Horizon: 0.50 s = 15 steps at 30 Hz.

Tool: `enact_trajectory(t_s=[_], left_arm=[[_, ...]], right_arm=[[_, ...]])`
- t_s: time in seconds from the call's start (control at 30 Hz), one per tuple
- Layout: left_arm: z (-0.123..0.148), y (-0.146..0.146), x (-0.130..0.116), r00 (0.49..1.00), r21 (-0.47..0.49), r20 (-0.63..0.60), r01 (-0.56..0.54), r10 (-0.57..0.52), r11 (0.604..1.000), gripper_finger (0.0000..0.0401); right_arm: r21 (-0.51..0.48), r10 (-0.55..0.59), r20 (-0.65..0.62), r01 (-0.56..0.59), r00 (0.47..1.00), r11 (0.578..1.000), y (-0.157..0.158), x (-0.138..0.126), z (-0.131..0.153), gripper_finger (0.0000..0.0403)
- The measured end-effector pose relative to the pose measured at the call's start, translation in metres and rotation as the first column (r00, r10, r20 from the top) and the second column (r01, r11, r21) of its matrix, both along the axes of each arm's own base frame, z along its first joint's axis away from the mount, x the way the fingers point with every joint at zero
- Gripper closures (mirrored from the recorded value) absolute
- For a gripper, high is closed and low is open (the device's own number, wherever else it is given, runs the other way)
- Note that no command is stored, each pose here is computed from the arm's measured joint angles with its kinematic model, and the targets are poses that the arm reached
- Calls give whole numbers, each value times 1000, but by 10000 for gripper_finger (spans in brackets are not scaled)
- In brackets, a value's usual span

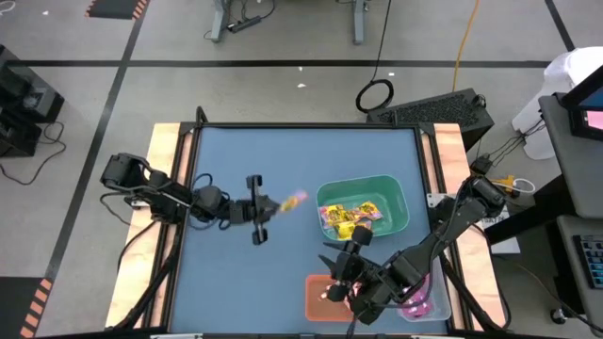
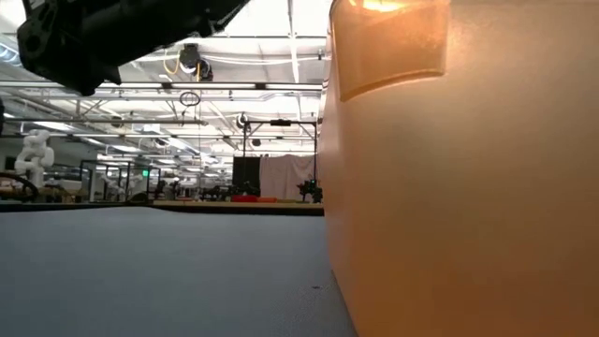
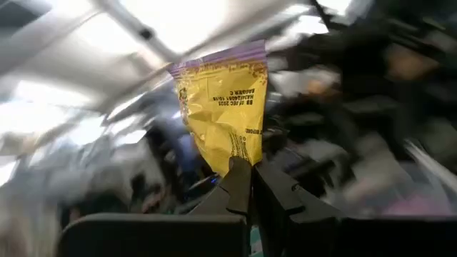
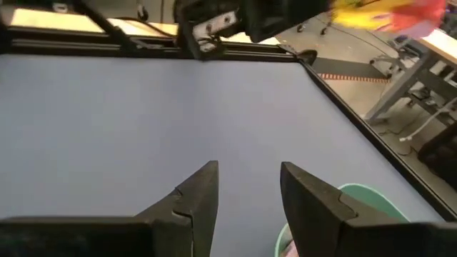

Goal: Sort candy
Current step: Put the yellow candy pack into the green bin

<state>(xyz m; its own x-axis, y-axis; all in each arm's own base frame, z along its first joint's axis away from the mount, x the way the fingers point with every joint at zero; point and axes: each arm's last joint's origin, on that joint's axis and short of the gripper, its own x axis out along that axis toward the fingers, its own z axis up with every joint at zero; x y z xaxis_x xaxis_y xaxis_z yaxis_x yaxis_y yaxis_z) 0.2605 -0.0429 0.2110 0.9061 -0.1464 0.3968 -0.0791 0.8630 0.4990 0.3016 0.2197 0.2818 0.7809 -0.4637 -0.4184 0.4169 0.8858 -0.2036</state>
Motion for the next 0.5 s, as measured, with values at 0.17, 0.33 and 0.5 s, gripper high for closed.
enact_trajectory(t_s=[0.17,0.33,0.5], left_arm=[[3,8,0,1000,-338,1,29,-31,941,391],[1,14,1,987,-648,4,123,-158,752,391],[-6,10,1,951,-743,-22,191,-309,641,391]], right_arm=[[1,-30,25,30,999,1000,-13,14,3,262],[7,-47,43,46,998,999,-23,24,6,262],[5,-62,41,62,997,998,-28,27,6,261]])
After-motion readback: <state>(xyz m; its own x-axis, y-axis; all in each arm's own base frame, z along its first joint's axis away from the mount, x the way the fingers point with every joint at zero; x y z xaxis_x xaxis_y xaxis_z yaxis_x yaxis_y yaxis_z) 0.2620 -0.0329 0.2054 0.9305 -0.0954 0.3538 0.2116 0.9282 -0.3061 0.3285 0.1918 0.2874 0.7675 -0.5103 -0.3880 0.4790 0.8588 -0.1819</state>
